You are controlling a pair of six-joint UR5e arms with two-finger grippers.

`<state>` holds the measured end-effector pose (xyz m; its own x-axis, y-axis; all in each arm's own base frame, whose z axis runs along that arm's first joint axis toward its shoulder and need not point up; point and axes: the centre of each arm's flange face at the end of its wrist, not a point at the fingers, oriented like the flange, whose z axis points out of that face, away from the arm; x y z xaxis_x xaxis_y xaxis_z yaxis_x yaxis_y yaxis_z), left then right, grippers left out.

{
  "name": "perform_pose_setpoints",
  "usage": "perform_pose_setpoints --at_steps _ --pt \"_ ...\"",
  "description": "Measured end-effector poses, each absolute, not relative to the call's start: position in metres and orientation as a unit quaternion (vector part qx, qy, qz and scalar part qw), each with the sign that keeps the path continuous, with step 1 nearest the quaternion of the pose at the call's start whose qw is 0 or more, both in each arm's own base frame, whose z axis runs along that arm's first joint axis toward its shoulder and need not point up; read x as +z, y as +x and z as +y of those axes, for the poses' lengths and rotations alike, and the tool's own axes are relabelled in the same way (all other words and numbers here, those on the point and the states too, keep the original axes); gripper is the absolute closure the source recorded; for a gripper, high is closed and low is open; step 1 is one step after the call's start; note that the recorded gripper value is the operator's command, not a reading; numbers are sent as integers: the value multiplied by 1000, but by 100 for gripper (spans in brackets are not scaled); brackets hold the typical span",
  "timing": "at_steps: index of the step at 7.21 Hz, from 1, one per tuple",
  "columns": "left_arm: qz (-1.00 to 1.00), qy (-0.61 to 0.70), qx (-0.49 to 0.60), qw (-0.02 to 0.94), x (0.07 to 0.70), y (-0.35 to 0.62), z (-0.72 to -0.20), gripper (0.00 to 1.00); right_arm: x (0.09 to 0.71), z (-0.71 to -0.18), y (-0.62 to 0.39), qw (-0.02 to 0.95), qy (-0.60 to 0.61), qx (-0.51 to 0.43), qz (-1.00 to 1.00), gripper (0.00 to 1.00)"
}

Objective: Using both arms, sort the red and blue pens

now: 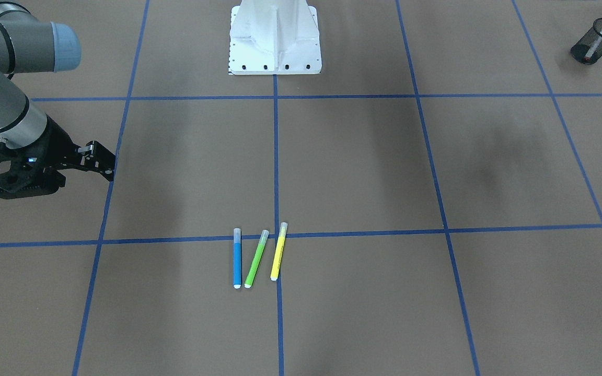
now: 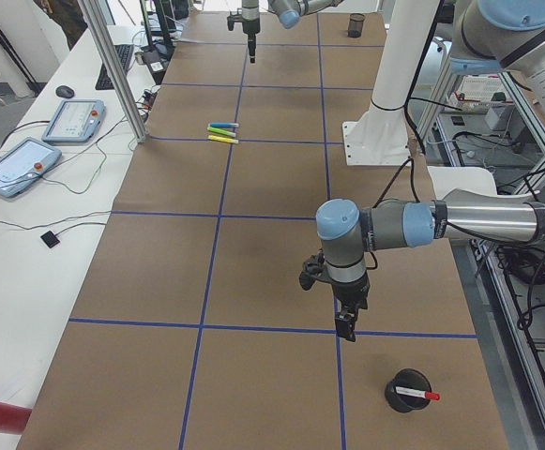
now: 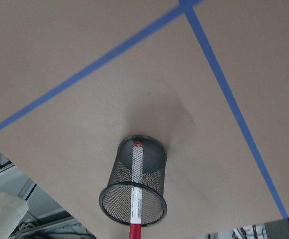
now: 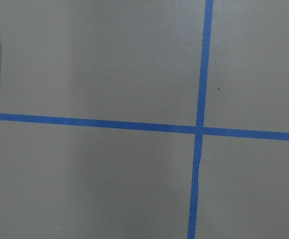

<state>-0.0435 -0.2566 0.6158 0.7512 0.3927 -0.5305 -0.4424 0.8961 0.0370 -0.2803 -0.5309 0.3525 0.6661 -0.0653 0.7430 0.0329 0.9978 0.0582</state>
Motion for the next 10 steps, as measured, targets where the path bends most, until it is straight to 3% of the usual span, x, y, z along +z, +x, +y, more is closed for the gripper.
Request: perform_pose_setpoints --at_steps 6,10 --pt "370 37 -7 928 558 -51 -365 0 337 -531 -287 909 22 -20 -415 0" --pt "388 59 -38 919 581 -46 -392 0 287 -537 -344 904 -1 15 -427 0"
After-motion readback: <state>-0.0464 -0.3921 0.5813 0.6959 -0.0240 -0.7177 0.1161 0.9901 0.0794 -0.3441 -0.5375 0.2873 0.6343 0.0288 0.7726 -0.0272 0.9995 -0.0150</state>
